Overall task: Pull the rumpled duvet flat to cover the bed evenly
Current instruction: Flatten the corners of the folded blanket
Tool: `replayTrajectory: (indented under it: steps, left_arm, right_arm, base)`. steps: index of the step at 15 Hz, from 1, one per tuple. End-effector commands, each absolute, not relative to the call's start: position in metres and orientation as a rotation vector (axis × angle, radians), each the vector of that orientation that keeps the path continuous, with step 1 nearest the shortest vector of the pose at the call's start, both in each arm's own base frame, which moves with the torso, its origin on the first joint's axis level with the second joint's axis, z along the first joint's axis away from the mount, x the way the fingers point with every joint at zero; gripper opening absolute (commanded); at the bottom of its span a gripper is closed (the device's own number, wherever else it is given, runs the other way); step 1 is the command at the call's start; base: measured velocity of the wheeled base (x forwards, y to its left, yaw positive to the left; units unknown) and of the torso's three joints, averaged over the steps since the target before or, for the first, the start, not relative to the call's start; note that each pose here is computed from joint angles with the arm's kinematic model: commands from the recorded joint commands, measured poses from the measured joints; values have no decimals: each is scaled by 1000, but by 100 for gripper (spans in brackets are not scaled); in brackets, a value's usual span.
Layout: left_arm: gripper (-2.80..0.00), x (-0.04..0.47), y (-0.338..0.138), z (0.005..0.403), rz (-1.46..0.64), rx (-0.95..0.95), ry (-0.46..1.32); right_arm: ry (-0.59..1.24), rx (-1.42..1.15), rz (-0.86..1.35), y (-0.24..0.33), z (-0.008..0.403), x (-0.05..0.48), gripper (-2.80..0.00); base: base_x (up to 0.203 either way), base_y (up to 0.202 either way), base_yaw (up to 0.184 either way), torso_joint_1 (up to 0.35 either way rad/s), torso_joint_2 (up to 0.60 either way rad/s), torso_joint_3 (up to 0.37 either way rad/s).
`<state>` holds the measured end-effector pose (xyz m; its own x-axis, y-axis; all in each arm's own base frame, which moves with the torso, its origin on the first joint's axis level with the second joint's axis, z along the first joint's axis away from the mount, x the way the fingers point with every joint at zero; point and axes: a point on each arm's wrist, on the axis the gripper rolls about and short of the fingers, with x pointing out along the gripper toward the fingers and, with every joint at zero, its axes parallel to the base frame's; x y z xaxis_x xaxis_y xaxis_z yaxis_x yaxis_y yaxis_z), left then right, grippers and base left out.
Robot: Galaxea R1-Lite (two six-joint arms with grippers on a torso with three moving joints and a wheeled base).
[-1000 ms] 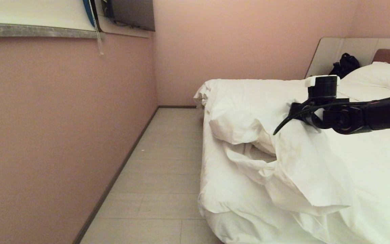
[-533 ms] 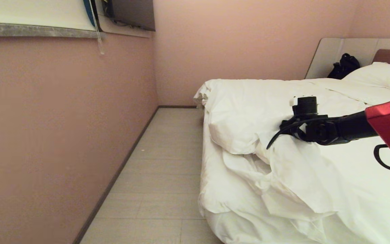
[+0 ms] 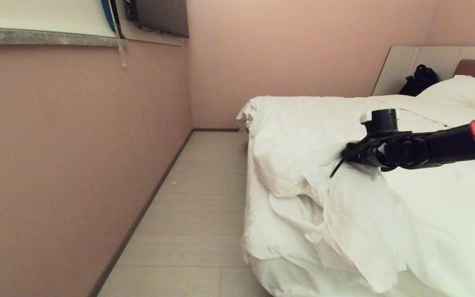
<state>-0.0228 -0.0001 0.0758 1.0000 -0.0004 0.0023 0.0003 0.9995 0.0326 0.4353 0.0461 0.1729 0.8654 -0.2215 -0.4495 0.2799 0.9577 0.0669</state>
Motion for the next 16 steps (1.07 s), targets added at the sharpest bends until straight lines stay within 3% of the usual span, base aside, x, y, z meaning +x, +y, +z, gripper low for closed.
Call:
replayTrajectory:
  steps: [1,5,11,13,16]
  left_arm:
    - [-280,-23,0,76,2,32,-3]
    - [-280,-23,0,76,2,32,-3]
    - [-280,-23,0,76,0,34,-3]
    - [-280,-23,0,76,2,32,-3]
    - [-280,-23,0,76,2,32,-3]
  right_arm:
    - [560,187,-99,46,206,402,0]
    - [649,232,62,43,257,343,0]
    - [758,180,276,63,299,253,0]
    - [817,147,339,72,305,217,0]
    - [980,77,417,82,282,175,0]
  base:
    - [0,0,0,0,0,0]
    - [0,0,0,0,0,0]
    - [0,0,0,0,0,0]
    - [0,0,0,0,0,0]
    - [0,0,0,0,0,0]
